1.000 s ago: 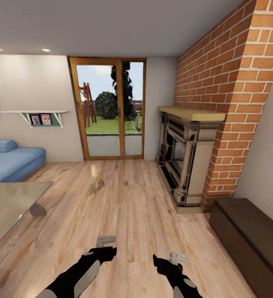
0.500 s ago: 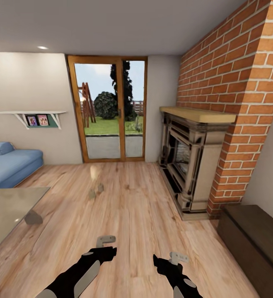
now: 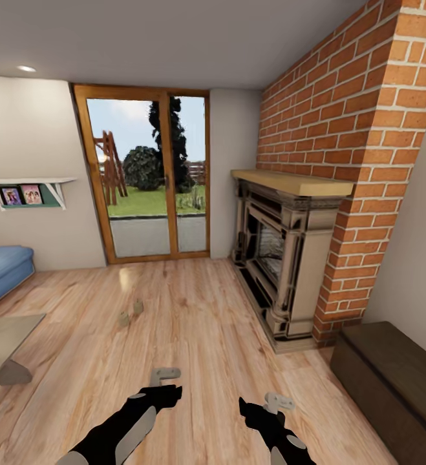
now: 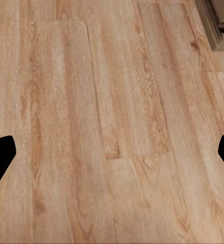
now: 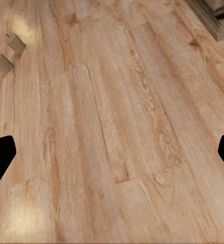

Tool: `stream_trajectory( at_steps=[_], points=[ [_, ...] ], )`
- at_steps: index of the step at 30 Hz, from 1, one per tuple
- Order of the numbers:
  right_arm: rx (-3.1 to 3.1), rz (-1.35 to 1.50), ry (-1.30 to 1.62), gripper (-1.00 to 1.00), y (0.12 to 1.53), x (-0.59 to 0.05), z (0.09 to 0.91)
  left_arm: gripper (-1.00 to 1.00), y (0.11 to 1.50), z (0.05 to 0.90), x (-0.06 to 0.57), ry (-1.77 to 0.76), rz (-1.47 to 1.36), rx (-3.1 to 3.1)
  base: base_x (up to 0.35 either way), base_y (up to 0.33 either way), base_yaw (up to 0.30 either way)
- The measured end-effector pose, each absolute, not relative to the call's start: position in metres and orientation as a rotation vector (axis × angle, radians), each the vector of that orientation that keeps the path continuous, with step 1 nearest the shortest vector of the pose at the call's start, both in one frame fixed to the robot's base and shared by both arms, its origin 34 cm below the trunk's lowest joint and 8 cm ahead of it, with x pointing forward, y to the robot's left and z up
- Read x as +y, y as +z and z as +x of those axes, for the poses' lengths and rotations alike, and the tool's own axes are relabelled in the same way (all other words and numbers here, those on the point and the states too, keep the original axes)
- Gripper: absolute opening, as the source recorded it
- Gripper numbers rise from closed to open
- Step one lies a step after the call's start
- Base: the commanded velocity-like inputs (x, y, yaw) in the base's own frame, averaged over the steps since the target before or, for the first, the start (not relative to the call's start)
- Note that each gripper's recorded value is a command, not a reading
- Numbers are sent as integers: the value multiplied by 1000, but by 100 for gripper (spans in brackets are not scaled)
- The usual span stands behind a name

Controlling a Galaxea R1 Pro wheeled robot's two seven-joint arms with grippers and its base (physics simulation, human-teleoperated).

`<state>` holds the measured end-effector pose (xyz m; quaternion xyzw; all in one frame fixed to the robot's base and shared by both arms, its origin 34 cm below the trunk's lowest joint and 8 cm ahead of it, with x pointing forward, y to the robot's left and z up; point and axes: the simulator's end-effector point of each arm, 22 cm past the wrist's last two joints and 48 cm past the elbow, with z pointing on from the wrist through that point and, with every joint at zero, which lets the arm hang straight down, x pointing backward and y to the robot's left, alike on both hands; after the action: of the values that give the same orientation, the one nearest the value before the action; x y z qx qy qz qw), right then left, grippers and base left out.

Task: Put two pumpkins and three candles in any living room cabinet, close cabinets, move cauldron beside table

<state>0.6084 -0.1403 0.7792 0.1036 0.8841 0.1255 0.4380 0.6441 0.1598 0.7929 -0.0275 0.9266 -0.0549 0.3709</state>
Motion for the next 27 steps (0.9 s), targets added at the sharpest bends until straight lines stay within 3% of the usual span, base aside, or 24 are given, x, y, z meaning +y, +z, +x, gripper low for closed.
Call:
stream_trajectory(
  at_steps=[17,27],
  points=[
    [2194,258,312,100,781,-140,609,100,795,645,159,-142,-70,2373,255,204,-32],
    [2188,256,314,100,784,-140,610,100,798,646,160,-140,-69,2367,252,206,-199]
  ],
)
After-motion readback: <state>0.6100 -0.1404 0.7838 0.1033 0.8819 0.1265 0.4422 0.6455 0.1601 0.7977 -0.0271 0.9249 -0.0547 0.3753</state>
